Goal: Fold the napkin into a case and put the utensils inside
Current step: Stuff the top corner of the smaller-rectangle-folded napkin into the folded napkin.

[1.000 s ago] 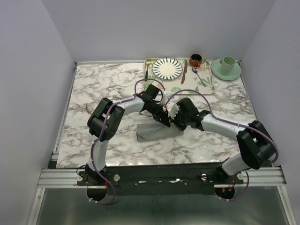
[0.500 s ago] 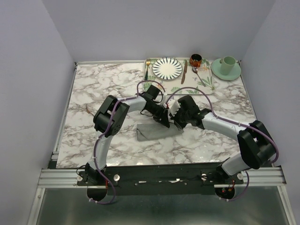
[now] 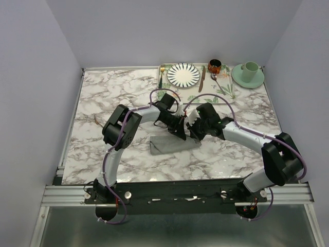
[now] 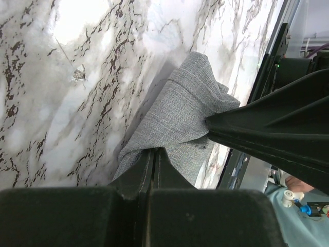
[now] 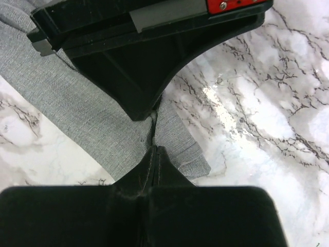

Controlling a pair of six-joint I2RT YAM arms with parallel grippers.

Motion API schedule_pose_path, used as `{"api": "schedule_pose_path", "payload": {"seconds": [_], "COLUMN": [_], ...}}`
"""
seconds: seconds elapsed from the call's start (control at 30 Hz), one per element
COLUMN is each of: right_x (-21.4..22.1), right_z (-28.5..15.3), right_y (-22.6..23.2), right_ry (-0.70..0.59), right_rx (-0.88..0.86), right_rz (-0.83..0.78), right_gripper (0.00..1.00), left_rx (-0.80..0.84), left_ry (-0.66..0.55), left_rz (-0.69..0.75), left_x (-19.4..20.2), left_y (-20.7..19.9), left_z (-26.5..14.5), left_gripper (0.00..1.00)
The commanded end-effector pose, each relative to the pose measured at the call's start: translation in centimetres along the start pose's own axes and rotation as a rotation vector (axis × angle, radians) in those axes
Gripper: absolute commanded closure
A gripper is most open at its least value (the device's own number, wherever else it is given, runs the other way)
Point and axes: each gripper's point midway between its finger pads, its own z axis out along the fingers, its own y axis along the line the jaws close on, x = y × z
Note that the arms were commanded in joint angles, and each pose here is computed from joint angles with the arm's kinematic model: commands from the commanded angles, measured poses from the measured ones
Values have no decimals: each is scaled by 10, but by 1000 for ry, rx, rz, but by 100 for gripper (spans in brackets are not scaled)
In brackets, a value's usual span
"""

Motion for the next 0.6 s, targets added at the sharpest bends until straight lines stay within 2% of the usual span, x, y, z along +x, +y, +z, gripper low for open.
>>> {"api": "schedule_pose_path", "payload": {"seconds": [0.0,0.1,0.27,0.4,0.57], "right_x": [-2,3,4,6,4], "right_z": [-3,2,2,1,-1], "right_y": [5,-10,-36,-35,-24], "right_ry": [12,47,79,91,86], "right_rx": [-34,36,114,100,32], "right_rz": [15,54,139,131,112], "right_gripper": [99,99,98,84,76], "left_rx": [-82,-79,-82,-84,-85], "left_ry": [46,38,49,55,49], "left_rz": [-42,0,-9,-13,-9], "left_x": [20,19,24,28,26], "left_y": [25,17,20,22,22], "left_z": [5,4,7,7,7], "left_gripper": [100,100,100,100,100]}}
